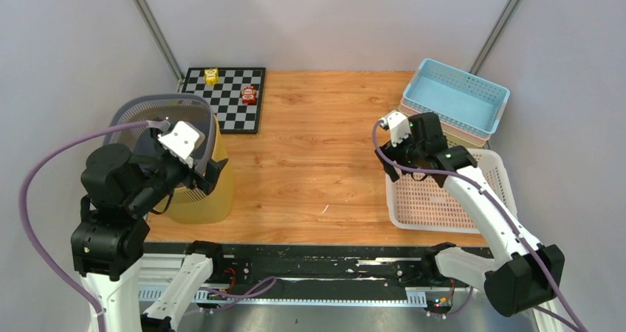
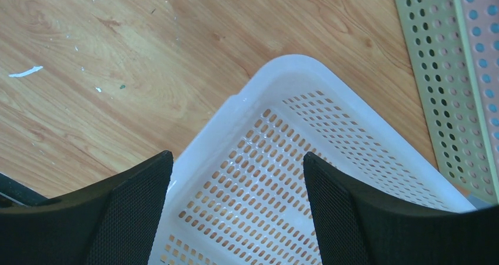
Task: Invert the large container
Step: Adjust the multiple containers at the center of the board, then adjust the container at the center of the board, then move the multiple containers to the center of the board.
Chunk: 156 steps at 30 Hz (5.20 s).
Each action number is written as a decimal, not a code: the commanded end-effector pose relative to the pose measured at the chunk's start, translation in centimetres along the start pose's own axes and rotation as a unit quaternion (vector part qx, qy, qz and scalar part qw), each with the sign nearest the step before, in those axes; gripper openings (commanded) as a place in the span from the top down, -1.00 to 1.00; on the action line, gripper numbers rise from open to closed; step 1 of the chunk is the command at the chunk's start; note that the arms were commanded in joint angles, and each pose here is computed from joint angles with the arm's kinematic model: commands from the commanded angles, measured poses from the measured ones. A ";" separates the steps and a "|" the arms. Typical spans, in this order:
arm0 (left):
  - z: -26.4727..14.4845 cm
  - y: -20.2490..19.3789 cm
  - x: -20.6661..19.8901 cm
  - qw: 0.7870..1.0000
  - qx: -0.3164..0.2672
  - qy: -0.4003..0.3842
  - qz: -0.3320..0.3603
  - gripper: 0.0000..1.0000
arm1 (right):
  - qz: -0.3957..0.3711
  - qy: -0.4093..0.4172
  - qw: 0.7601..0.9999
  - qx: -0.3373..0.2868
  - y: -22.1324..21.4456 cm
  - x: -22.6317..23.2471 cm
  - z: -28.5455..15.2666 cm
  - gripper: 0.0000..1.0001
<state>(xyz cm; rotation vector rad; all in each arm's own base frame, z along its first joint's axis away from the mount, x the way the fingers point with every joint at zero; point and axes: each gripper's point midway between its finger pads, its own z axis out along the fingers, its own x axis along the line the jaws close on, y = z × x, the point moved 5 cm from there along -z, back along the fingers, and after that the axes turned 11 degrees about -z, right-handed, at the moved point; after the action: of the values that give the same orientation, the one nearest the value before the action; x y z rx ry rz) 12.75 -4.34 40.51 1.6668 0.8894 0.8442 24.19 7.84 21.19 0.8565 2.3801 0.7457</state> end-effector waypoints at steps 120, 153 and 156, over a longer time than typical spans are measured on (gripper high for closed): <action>17.4 -7.6 -9.2 0.941 0.145 -0.214 0.217 -1.00 | 0.178 0.086 0.980 0.023 13.6 -8.4 22.9 -0.58; 16.0 -6.3 -6.6 0.958 0.115 -0.168 0.200 -1.00 | -0.058 0.059 0.980 -0.182 27.9 -1.4 5.8 -0.82; 15.8 -6.3 -6.8 0.958 0.109 -0.174 0.202 -1.00 | -0.103 0.037 0.982 -0.152 23.9 -2.1 3.3 -0.84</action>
<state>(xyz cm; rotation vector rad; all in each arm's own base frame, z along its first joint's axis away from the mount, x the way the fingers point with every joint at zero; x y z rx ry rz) 22.50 -15.99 29.19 2.2047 0.4374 0.6978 39.73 28.87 34.11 0.5780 2.3149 1.2982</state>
